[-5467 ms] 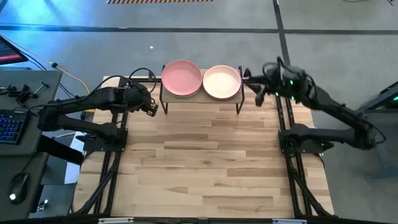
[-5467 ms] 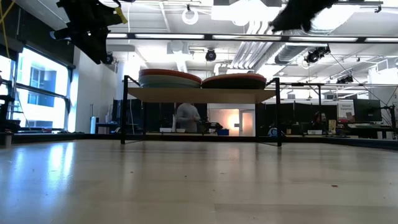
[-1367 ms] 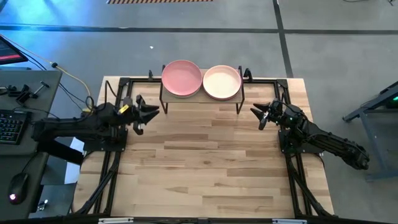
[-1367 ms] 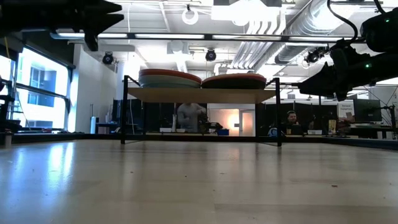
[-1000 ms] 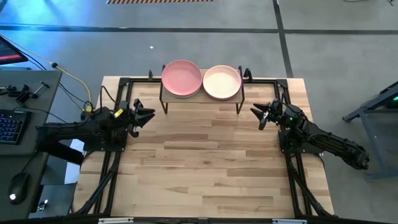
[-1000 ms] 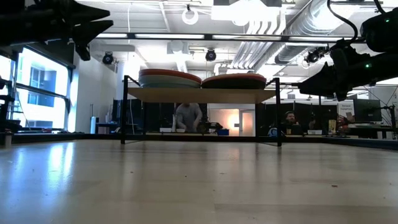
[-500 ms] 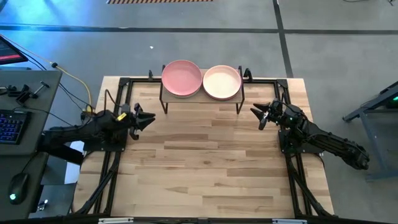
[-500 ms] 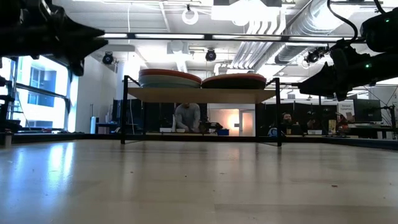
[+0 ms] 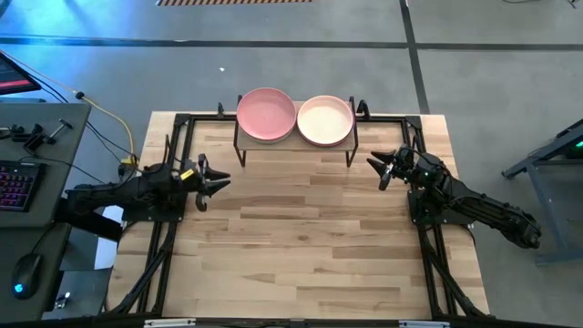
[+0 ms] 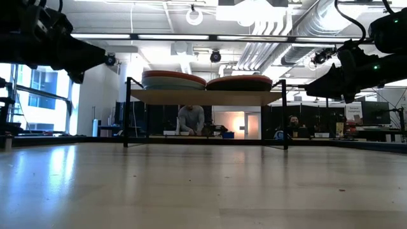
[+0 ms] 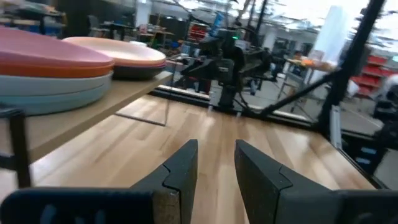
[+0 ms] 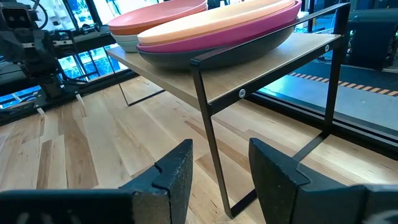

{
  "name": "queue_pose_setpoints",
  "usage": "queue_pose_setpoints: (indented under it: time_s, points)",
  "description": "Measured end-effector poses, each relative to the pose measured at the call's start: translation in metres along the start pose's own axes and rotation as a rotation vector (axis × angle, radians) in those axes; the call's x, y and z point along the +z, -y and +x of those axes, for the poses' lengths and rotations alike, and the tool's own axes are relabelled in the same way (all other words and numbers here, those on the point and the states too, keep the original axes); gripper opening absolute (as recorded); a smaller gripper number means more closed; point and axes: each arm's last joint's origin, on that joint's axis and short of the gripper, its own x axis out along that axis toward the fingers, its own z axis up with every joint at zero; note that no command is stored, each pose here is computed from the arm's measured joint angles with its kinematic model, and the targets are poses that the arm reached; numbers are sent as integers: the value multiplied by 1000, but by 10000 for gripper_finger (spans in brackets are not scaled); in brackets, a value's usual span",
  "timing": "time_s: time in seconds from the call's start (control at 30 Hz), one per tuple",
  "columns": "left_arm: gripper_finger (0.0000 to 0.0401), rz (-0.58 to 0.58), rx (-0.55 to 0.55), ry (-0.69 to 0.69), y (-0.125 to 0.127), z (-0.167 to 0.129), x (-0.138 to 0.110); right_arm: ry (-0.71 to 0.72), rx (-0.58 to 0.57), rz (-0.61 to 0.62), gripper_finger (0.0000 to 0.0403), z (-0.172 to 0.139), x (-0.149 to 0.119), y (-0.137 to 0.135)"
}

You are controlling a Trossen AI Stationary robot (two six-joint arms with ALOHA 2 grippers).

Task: Place and stack plates onto a shelf
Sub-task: Return to Home Position

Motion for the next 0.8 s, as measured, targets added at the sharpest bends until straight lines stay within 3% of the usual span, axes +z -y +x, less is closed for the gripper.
queue_pose_setpoints:
  time_s: [0.3,0.8]
  points:
    - [96,-14,-128,-23,12,-1,-2,0,0,0,138,0,0,0]
    - [96,-14,-132,-24,13,-1,-2,0,0,0,138,0,0,0]
